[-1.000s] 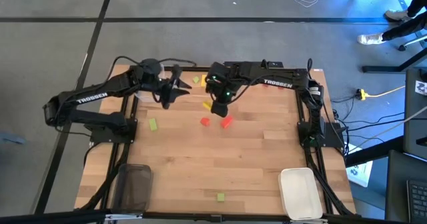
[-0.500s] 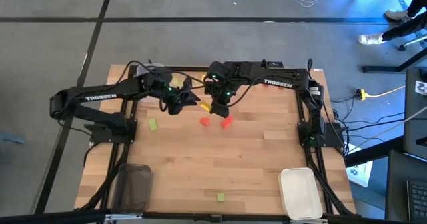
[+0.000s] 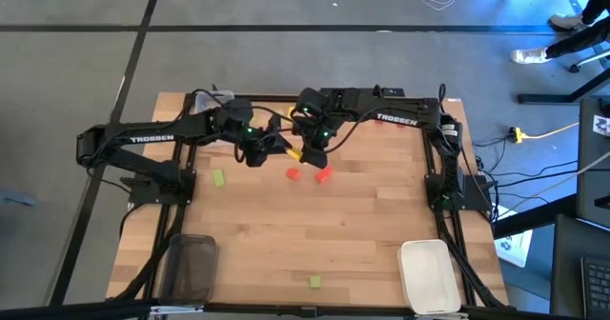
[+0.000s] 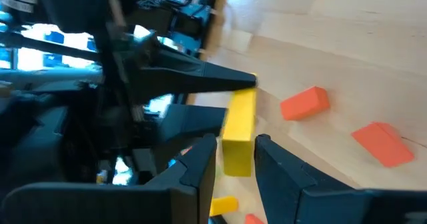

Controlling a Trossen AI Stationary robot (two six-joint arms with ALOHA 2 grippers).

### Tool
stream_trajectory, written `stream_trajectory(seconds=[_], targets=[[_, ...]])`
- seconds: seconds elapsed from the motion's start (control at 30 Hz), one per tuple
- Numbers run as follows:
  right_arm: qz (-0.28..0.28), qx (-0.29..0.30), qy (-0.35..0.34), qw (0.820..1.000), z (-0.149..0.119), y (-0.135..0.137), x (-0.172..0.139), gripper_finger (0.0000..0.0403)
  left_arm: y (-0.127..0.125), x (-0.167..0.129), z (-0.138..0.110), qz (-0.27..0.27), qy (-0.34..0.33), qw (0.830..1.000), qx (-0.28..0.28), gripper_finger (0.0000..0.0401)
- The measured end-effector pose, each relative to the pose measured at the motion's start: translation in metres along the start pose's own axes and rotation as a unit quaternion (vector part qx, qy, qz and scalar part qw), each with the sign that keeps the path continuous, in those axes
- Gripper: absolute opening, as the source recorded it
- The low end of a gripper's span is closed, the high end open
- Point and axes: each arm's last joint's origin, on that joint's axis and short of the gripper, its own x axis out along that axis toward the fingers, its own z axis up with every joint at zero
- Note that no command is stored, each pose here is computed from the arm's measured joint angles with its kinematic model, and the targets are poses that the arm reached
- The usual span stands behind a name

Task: Sort & place blocks by color
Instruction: Put the yellow block into the transparent bin

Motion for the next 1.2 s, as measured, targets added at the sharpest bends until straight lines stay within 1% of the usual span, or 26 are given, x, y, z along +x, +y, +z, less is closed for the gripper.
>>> stream_trajectory(seconds=[0.23,0.53,0.63,0.77,1.0,1.07,1.2], targets=[[0.002,-0.01,-0.002,1.0,0.0,0.0,0.0,0.0101,0.0,0.002,0.003,0.005,-0.006,1.0,0.003,0.0093],[0.001,-0.012,-0.007,1.0,0.001,0.0,0.0,0.0101,-0.005,0.019,0.0,-0.004,0.006,1.0,0.001,0.0092],[-0.001,-0.011,-0.004,1.0,0.001,0.0,0.0,0.0101,-0.006,0.021,0.001,0.001,0.031,1.0,0.001,0.0079],[-0.002,-0.011,-0.003,1.0,0.001,0.0,0.0,0.0101,-0.007,0.021,0.002,-0.003,0.036,0.999,-0.002,0.0051],[-0.004,-0.01,-0.003,1.0,0.001,0.0,0.0,0.0102,-0.008,0.021,0.002,-0.006,0.038,0.999,-0.025,0.0051],[-0.006,-0.009,-0.002,1.0,0.001,-0.001,0.0,0.0124,-0.008,0.021,0.002,-0.006,0.039,0.998,-0.041,0.0051],[-0.021,-0.004,-0.001,1.0,0.0,-0.006,-0.003,0.0196,-0.009,0.017,0.001,-0.008,0.064,0.995,-0.077,0.0051]])
